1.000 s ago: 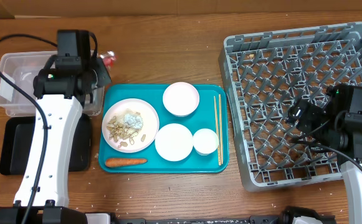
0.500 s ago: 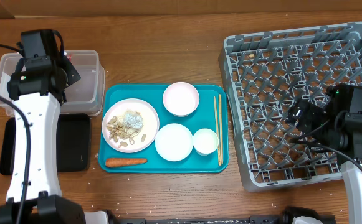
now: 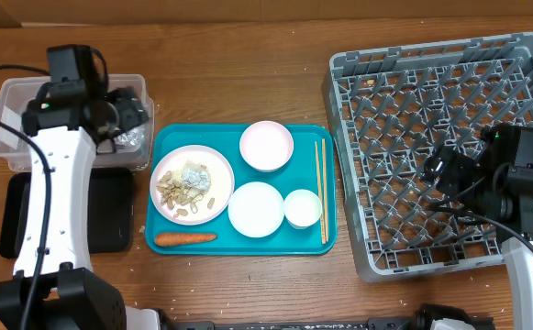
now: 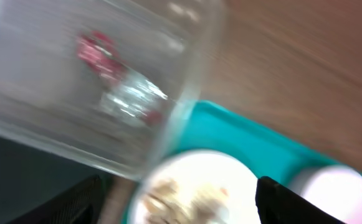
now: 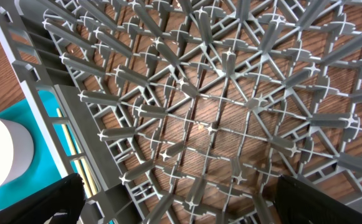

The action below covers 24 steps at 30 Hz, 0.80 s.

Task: Sort waste into correct bins and load items into the dishwasher
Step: 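Return the left gripper to the plate and grasp the tissue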

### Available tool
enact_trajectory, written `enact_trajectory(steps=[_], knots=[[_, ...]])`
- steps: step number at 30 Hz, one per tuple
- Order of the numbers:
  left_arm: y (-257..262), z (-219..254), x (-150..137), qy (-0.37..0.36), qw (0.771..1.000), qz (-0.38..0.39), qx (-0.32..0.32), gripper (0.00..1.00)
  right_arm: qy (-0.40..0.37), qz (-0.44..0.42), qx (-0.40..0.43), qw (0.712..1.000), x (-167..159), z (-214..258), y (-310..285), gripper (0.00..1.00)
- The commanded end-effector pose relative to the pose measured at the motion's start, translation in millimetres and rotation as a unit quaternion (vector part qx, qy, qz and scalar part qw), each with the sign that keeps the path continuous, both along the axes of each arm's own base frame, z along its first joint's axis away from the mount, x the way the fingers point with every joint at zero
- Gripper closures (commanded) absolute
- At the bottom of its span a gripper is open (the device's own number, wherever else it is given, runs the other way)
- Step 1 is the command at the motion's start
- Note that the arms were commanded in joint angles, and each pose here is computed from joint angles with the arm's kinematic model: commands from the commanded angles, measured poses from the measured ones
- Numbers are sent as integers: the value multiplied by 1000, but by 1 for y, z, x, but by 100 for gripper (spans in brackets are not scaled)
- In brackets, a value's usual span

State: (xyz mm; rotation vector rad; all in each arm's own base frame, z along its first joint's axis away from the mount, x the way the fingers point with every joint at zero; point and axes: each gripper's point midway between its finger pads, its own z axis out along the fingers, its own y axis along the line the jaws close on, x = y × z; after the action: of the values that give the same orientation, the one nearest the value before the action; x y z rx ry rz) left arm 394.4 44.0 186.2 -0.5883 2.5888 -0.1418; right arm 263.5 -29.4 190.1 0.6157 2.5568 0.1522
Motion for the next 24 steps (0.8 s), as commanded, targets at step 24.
enact_trajectory(steps=[24], knots=[[-94, -115, -65, 136, 983, -122, -18, 23, -8, 5, 1, 1000, 2, 9, 2, 0]])
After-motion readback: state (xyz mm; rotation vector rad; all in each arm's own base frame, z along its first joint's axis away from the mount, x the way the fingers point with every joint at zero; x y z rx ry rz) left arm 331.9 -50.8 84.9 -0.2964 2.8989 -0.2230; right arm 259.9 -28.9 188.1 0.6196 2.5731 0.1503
